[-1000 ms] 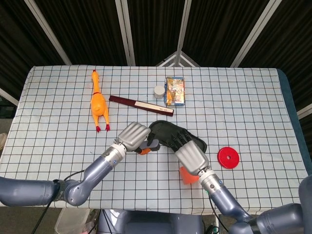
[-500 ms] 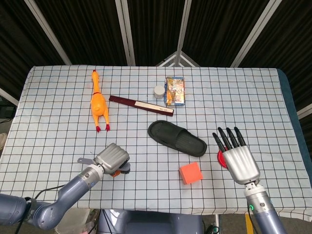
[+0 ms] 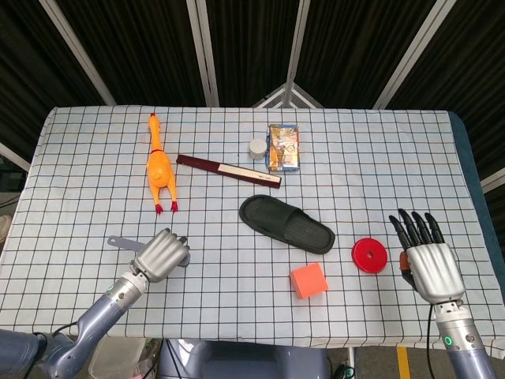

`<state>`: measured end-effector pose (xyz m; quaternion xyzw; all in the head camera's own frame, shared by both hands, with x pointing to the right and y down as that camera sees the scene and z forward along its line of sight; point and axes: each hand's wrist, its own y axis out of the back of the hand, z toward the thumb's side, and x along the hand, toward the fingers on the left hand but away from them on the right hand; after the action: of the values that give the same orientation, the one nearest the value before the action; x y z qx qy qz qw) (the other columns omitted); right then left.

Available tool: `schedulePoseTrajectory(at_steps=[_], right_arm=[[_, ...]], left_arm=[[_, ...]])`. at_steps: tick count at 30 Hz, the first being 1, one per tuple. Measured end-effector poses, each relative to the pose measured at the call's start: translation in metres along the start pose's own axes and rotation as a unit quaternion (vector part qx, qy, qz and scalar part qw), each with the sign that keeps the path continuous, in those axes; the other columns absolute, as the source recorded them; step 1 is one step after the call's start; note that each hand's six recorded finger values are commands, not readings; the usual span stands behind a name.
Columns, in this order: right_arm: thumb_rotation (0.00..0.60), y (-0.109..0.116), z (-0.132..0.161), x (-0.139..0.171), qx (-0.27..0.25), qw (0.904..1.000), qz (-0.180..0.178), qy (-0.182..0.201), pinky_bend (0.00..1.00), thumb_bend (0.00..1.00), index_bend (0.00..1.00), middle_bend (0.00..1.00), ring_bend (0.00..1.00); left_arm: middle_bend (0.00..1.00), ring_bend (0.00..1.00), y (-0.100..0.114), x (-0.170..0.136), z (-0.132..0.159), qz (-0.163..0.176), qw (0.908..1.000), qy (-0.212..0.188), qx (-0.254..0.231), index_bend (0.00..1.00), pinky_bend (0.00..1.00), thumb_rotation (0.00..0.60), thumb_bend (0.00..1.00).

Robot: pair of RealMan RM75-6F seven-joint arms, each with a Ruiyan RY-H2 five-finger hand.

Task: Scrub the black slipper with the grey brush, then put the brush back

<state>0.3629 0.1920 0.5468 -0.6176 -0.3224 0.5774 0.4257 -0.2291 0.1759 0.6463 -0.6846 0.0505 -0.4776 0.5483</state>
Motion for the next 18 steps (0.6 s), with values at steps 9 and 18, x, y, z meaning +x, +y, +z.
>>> schedulePoseTrajectory(at_steps=[9, 18], right_arm=[[0.6, -0.005, -0.002, -0.006, -0.003, 0.9999, 0.013, 0.007, 0.0, 0.78, 0.0, 0.0, 0.0], [0.6, -0.005, -0.012, -0.003, -0.009, 0.9997, 0.02, -0.005, 0.0, 0.78, 0.0, 0.0, 0.0]], left_arm=[[0.44, 0.38, -0.044, -0.003, 0.005, 0.022, 0.9993, -0.005, 0.029, 0.35, 0.38, 0.6, 0.18], [0.01, 0.06, -0.05, -0.003, 0.012, 0.023, 0.9997, 0.004, -0.006, 0.0, 0.24, 0.6, 0.0]])
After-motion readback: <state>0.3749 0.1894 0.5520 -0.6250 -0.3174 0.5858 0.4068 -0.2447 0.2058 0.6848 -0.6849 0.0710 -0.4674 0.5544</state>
